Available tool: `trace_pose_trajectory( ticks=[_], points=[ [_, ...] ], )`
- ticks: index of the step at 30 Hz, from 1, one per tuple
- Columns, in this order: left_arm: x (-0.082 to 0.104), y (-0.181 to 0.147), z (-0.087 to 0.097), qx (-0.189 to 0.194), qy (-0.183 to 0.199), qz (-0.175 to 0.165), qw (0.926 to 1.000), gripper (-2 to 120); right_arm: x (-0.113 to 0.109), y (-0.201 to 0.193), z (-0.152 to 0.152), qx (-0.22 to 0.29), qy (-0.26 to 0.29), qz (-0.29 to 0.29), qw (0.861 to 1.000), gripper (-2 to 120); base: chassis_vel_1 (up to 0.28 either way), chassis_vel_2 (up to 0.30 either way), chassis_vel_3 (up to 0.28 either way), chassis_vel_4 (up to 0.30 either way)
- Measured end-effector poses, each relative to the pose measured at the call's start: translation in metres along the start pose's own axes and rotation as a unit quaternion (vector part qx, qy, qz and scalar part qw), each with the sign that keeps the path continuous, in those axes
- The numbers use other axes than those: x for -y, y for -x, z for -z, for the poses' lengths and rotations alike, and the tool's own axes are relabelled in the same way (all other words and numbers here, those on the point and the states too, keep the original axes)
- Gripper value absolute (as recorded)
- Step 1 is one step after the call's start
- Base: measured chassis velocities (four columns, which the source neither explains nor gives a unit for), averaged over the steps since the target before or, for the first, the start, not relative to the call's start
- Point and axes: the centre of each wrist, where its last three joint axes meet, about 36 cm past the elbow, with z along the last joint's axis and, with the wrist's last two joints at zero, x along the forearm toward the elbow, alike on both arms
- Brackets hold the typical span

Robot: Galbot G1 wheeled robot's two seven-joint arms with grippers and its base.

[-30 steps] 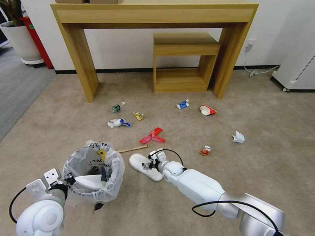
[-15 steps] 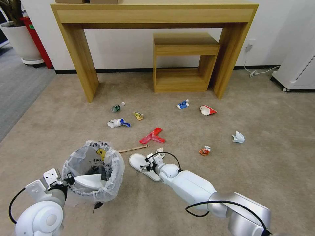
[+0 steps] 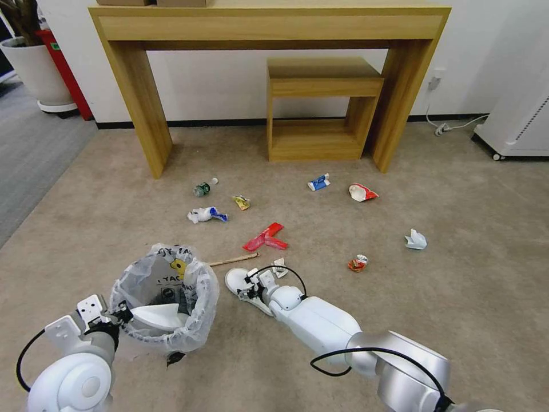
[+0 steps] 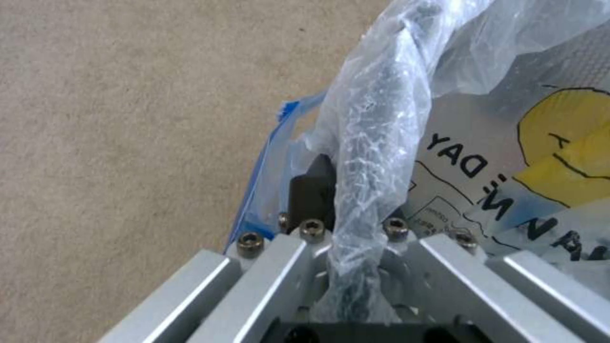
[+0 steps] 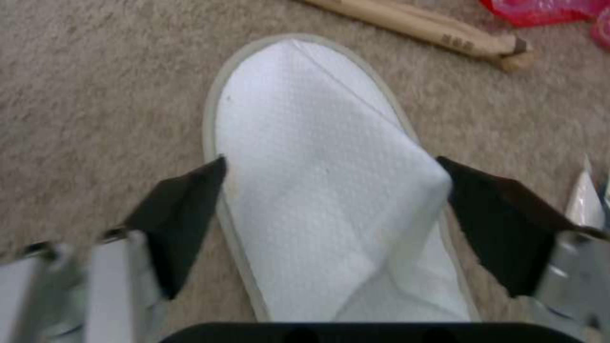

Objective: Pick up the trash bin and place the garbage on the floor into it.

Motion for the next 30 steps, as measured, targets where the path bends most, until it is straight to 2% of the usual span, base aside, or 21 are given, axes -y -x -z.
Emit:
trace_pose_trajectory(
  ticks=[1, 2, 3, 6, 7, 9, 10, 13, 14, 17, 19, 22, 30],
  points=[
    [0.0, 0.0, 0.0, 0.0, 0.0, 0.0, 1.0, 0, 0.0, 0.001, 0.0, 0.0, -0.001, 0.0, 1.0, 80, 0.0, 0.0, 0.0, 0.0],
    [0.0, -0.001, 0.0, 0.002, 0.0, 0.0, 1.0, 0, -0.001, 0.002, 0.001, 0.004, -0.004, 0.002, 1.0, 72, 0.0, 0.0, 0.0, 0.0],
    [0.0, -0.001, 0.0, 0.002, 0.0, 0.0, 1.0, 0, -0.001, 0.002, 0.001, 0.004, -0.004, 0.002, 1.0, 72, 0.0, 0.0, 0.0, 0.0],
    [0.0, -0.002, 0.002, 0.004, 0.0, -0.001, 1.0, 0, -0.001, 0.002, 0.0, 0.005, -0.007, 0.003, 1.0, 58, 0.0, 0.0, 0.0, 0.0],
    [0.0, -0.002, 0.002, 0.004, 0.0, -0.001, 1.0, 0, -0.001, 0.002, 0.0, 0.005, -0.007, 0.003, 1.0, 58, 0.0, 0.0, 0.0, 0.0],
    [-0.001, -0.002, 0.003, 0.007, -0.001, 0.0, 1.0, 0, 0.001, 0.001, -0.005, 0.001, -0.011, 0.0, 1.0, 47, 0.0, 0.0, 0.0, 0.0],
    [-0.001, -0.002, 0.003, 0.007, -0.001, 0.0, 1.0, 0, 0.001, 0.001, -0.005, 0.001, -0.011, 0.0, 1.0, 47, 0.0, 0.0, 0.0, 0.0],
    [-0.001, -0.002, 0.002, 0.007, -0.003, 0.001, 1.0, 0, 0.004, 0.0, -0.016, -0.005, -0.012, -0.003, 1.0, 32, 0.0, 0.0, 0.0, 0.0],
    [-0.001, -0.002, 0.002, 0.007, -0.003, 0.001, 1.0, 0, 0.004, 0.0, -0.016, -0.005, -0.012, -0.003, 1.0, 32, 0.0, 0.0, 0.0, 0.0],
    [0.0, -0.001, 0.0, 0.007, -0.004, 0.001, 1.0, 0, 0.007, -0.003, -0.024, -0.007, -0.014, -0.005, 1.0, 16, 0.0, 0.0, 0.0, 0.0],
    [0.0, -0.001, 0.0, 0.007, -0.004, 0.001, 1.0, 0, 0.008, -0.003, -0.025, -0.007, -0.014, -0.006, 1.0, 14, 0.0, 0.0, 0.0, 0.0],
    [0.0, 0.0, -0.001, 0.008, -0.005, 0.002, 1.0, 0, 0.011, -0.005, -0.029, -0.004, -0.015, -0.006, 1.0, 2, 0.0, 0.0, 0.0, 0.0],
    [0.0, 0.0, -0.003, 0.01, -0.007, 0.004, 0.9999, 0, 0.014, -0.007, -0.034, 0.009, -0.014, 0.002, 1.0, 0, 0.0, 0.0, 0.0, 0.0]
  ],
)
